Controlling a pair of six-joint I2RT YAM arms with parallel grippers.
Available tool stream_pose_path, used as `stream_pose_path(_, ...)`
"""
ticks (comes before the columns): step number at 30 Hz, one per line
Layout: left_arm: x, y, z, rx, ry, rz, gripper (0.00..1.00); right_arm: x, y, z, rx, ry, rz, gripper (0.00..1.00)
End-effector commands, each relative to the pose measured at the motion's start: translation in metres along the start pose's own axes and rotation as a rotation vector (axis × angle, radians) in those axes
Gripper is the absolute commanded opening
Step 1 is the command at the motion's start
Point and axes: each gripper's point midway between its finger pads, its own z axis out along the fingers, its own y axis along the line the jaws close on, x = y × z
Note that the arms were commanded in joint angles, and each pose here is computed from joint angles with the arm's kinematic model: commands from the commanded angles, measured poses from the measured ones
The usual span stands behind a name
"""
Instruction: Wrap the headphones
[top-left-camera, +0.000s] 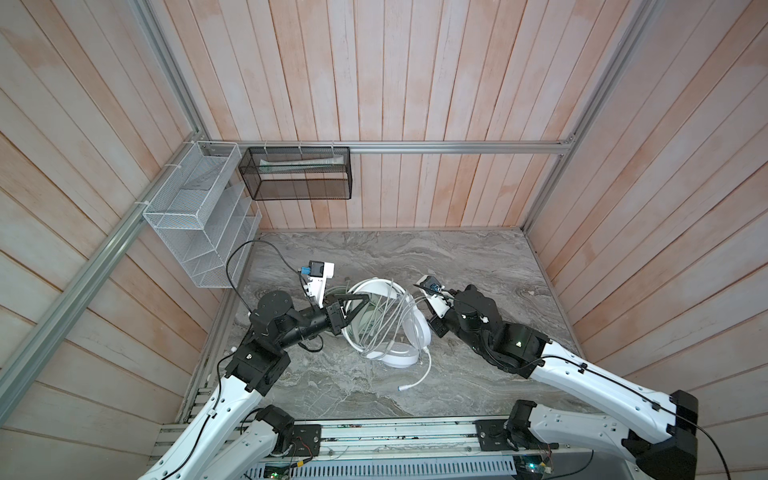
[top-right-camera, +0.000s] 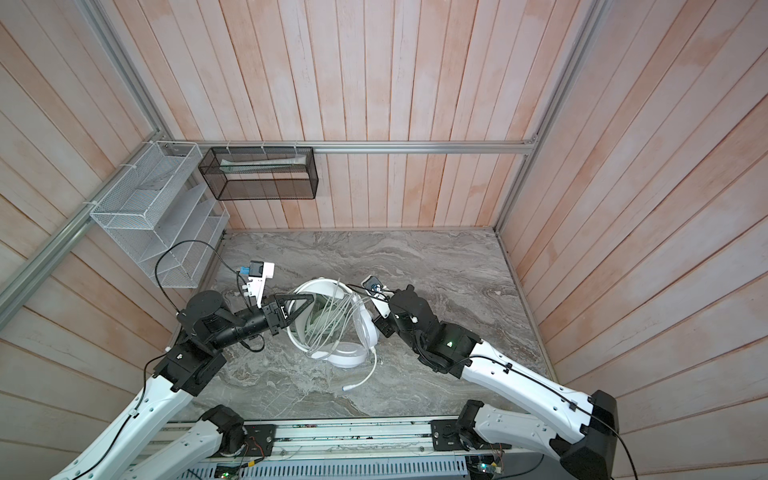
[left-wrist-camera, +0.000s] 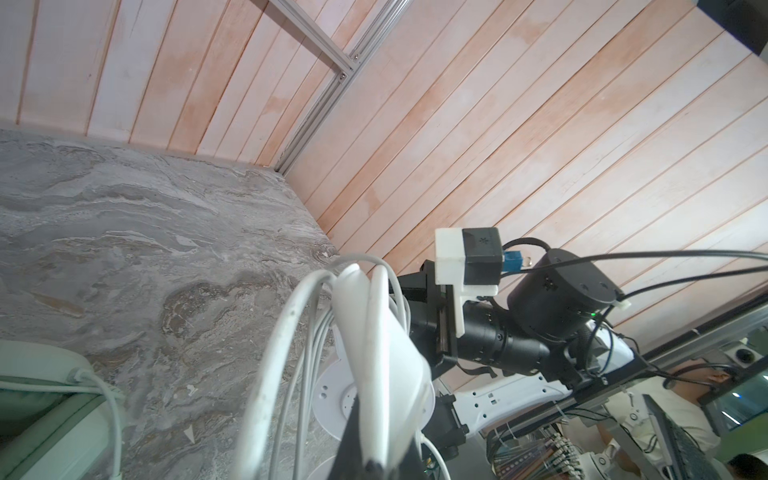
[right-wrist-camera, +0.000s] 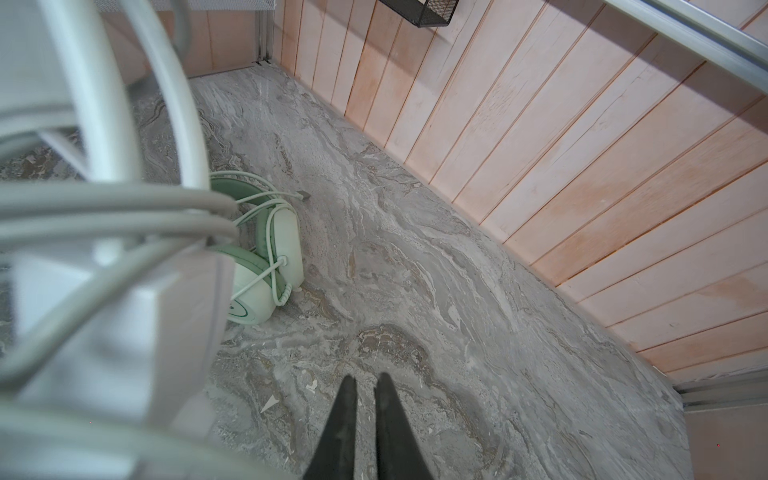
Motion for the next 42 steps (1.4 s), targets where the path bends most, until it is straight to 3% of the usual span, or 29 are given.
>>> stream_pose_path(1, -0.029, -0.042, -0.008, 0.125, -0.069, 0.03, 0.0, -0.01, -0.001, -0.003, -0.01, -0.036, 0.03, 0.12)
stream_pose_path(5, -0.025, -0.034, -0.005, 0.102, -0.052, 0.025, 0.0, -0.026, -0.007, -0.011, -0.001, -0.062, 0.015, 0.0)
stream_pose_path(12, -0.001, 0.015, 0.006, -0.061, 0.012, 0.015, 0.0, -0.087, -0.019, -0.053, -0.055, -0.194, 0.027, 0.0)
stream_pose_path(16, 0.015, 0.04, 0.011, -0.126, 0.05, -0.002, 0.0, -0.102, -0.015, -0.063, -0.104, -0.219, 0.023, 0.0)
stream_pose_path(33, 0.057, 0.035, 0.018, -0.044, 0.154, 0.006, 0.0, -0.111, -0.018, -0.019, -0.049, -0.135, -0.024, 0.0)
stream_pose_path(42, 0.077, 0.048, 0.025, -0.093, 0.204, 0.008, 0.0, -0.159, -0.025, -0.022, -0.074, -0.222, 0.081, 0.0)
